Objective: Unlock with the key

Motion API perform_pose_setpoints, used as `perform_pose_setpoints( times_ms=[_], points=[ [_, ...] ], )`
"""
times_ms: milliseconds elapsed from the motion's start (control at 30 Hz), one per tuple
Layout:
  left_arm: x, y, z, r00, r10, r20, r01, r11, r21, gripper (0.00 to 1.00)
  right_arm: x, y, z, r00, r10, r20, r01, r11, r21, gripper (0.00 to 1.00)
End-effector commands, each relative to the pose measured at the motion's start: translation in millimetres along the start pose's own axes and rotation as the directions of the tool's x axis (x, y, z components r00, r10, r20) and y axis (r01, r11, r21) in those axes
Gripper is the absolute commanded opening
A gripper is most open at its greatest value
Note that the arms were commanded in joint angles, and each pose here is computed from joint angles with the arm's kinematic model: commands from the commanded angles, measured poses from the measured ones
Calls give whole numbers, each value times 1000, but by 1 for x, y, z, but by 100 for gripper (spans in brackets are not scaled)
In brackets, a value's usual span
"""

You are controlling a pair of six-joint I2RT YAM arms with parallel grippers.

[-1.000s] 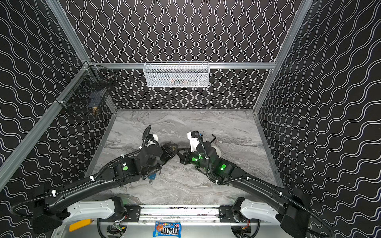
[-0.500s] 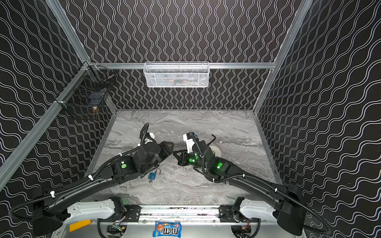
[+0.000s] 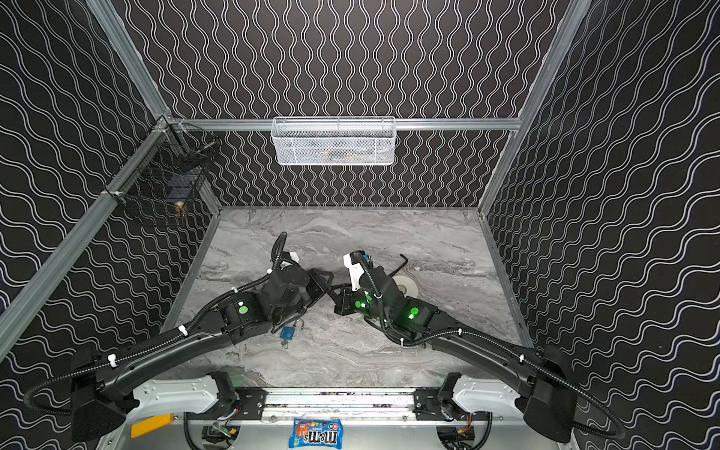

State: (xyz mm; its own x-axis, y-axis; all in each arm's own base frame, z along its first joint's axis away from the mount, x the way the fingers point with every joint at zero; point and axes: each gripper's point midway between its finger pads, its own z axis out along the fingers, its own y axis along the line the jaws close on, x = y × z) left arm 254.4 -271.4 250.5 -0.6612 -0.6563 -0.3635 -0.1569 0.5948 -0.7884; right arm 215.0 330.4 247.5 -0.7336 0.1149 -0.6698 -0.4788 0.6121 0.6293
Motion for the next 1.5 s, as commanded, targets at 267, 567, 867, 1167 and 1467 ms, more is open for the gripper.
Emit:
perform_pose_setpoints(
  times_ms=[267,567,867,1167,1467],
  points=[
    [0,-6,4,999,-46,-14,46,999,29,36,-3,0,-1,997,-77,13,76,995,61,0],
    [-5,-1,5,999,-54,-6,54,998,17,33,-3,-1,0,996,-92,4,92,993,76,0],
    [-3,-4,9,999,-42,-20,42,999,14,21,-1,-2,2,996,-91,-2,91,993,81,0],
    [16,-10,4,992,-15,-123,24,997,68,0,-22,21,-6,996,-31,79,33,999,-34,0],
    [47,-20,-8,971,37,-234,-10,993,116,0,-58,43,-16,987,49,154,-31,992,-122,0]
  ],
)
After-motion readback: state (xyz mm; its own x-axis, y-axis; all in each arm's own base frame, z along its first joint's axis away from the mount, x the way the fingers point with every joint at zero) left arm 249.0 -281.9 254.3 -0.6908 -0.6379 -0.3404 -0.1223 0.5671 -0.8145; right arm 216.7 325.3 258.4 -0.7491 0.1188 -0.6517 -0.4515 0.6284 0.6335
